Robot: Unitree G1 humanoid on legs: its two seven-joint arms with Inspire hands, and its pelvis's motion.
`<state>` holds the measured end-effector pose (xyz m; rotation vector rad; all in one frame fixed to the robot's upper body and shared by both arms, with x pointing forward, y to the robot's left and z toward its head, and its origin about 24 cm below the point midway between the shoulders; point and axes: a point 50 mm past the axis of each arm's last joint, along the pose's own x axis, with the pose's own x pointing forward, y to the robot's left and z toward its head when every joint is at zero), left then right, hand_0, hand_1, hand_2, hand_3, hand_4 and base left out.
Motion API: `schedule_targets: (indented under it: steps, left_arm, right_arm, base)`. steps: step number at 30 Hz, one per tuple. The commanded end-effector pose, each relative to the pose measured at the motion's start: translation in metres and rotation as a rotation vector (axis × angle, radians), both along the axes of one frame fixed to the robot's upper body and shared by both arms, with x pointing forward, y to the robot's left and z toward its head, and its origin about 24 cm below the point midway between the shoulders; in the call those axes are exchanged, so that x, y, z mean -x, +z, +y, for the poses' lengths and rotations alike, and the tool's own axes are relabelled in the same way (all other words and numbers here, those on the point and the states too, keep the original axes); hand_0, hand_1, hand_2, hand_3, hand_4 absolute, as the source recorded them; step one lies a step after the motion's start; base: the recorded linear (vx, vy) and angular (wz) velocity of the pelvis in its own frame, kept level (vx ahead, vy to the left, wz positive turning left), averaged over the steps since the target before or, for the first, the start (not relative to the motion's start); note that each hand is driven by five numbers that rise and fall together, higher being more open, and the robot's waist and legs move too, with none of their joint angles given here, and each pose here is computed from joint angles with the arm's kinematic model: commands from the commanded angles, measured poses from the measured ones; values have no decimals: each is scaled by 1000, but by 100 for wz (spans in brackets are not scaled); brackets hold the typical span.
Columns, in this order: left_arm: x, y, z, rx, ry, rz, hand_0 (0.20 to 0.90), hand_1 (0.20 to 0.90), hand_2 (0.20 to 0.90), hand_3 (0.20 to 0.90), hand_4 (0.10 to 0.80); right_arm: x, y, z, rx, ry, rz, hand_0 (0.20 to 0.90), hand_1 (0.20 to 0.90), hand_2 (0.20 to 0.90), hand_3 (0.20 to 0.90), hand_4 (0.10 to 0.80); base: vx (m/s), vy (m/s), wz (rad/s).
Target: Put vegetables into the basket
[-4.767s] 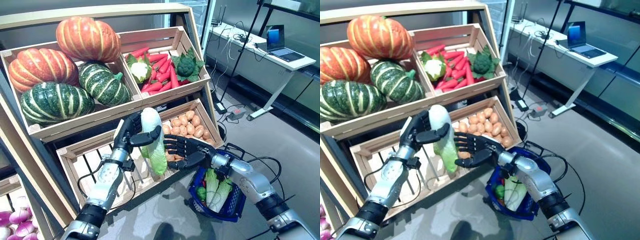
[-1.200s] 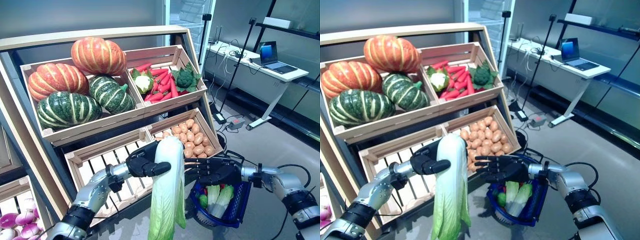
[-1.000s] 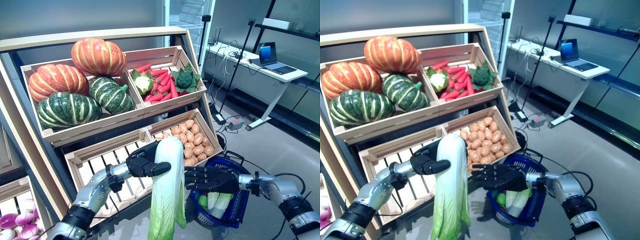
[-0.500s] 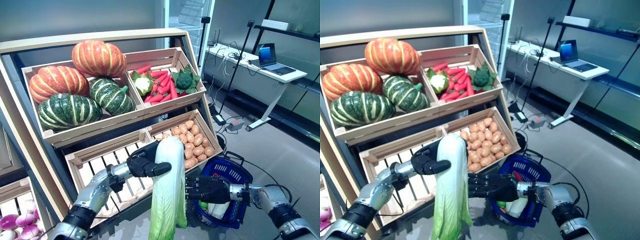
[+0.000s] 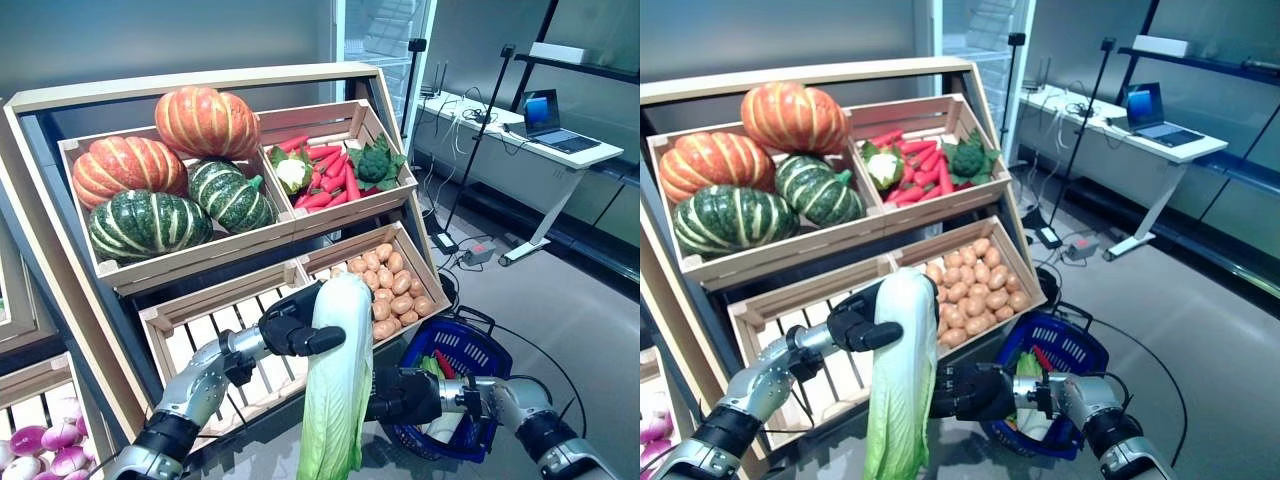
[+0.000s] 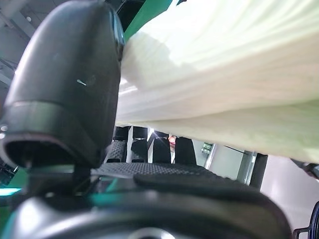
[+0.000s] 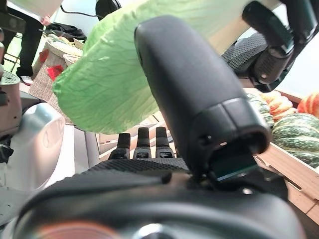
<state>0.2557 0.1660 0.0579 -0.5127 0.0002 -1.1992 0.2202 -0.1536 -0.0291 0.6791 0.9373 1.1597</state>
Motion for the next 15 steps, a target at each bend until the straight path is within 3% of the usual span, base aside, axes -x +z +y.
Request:
schedule_targets:
  steps: [1,9,15]
  left_arm:
    - [-30,51,-12,165,24,-247,300,300,300,300,400]
    - [-30,47,-21,161,8,-222,300,300,300,300,400]
    - [-28,42,-8,116,16,-206,300,300,300,300,400]
  right_arm:
    - [-12,32,49,-326,119,-51,900,900,900,900,800]
    - [-17,48,75,-455,95,-95,900,900,900,900,800]
    - [-29,53,51,-371,12,-161,900,900,900,900,800]
  base:
    - [0,0,0]
    - [0,0,0]
    - [9,2,5]
